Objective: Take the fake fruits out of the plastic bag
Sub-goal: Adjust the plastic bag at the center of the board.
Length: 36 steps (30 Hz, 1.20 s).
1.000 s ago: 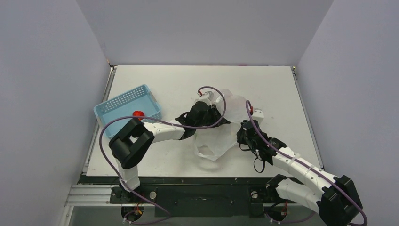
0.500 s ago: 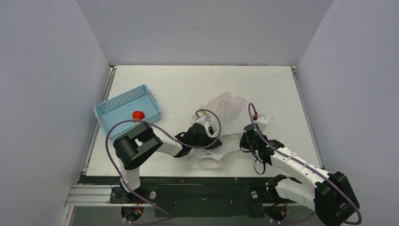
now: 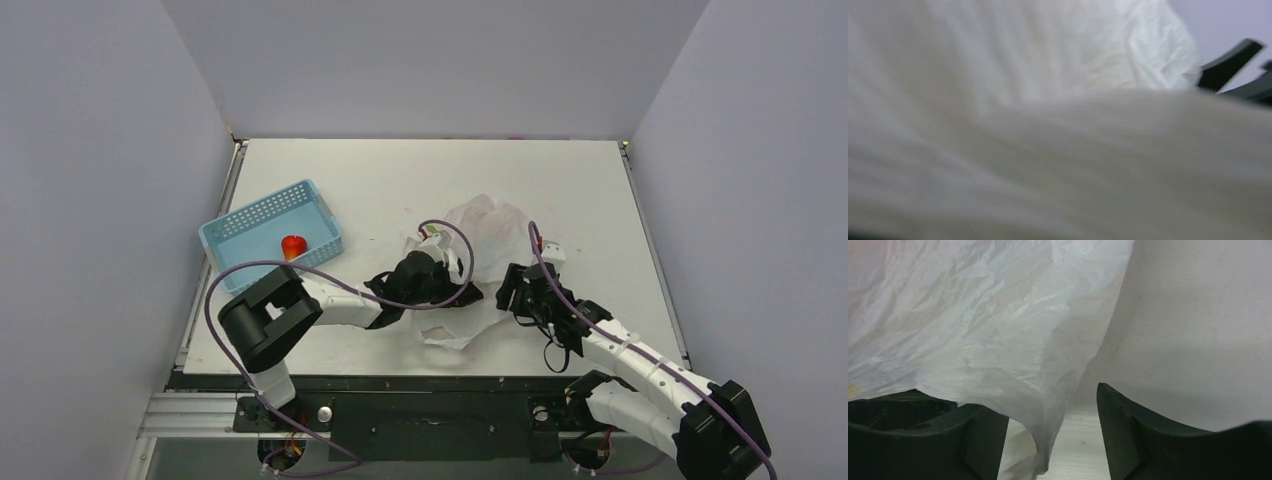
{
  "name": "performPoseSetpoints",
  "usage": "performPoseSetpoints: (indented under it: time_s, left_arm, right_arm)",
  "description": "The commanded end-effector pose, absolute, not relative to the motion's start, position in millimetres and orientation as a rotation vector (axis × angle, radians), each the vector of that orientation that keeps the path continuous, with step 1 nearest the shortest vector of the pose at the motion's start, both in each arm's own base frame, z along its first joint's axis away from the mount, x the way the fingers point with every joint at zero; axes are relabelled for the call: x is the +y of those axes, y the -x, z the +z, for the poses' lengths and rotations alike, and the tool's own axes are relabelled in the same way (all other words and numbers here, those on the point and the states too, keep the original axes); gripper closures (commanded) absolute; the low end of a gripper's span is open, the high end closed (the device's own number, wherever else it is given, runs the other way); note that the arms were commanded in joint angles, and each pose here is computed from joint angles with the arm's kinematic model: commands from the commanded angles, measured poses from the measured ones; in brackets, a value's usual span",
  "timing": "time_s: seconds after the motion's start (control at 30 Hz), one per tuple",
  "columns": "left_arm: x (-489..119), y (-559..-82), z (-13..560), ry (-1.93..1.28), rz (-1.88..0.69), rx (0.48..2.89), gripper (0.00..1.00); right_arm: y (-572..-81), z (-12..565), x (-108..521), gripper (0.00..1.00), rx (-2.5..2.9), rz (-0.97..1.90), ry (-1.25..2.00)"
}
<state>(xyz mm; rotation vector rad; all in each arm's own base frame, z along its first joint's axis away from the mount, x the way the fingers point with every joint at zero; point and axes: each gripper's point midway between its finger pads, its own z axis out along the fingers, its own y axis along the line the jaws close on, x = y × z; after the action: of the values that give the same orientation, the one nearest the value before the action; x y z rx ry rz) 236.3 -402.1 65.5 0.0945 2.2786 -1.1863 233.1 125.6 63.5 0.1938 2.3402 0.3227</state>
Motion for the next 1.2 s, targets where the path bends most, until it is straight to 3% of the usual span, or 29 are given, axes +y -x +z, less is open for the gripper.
performPoseSetpoints:
  time_s: [0.0, 0.13, 0.4, 0.6, 0.7, 0.87, 1.17]
  left_arm:
    - [-409, -245, 134, -0.175, -1.24, 2.129, 0.45]
    - [-399, -242, 159, -0.208, -1.222, 2.086, 0.41]
    - [-358, -227, 204, -0.188, -1.17, 2.009, 0.38]
    - [-321, -221, 218, -0.12, -1.122, 2.01, 0.34]
    - [-301, -222, 209, -0.067, -1.065, 2.04, 0.33]
    - [-282, -218, 183, 0.071, -1.104, 2.076, 0.31]
    - [-326, -205, 165, 0.01, -1.317, 2.085, 0.36]
  right_arm:
    - [-239, 79, 150, 0.35, 2.294, 0.434, -0.104]
    - [-249, 89, 158, 0.27, 2.273, 0.415, -0.077]
    - [-278, 132, 144, 0.26, 2.193, 0.259, -0.109]
    - [-275, 170, 161, 0.23, 2.093, 0.259, 0.089]
    - [-269, 185, 184, 0.19, 2.02, 0.295, 0.271]
    - [-281, 199, 190, 0.15, 1.966, 0.216, 0.313]
    - [-309, 237, 185, 0.13, 1.927, 0.021, 0.214]
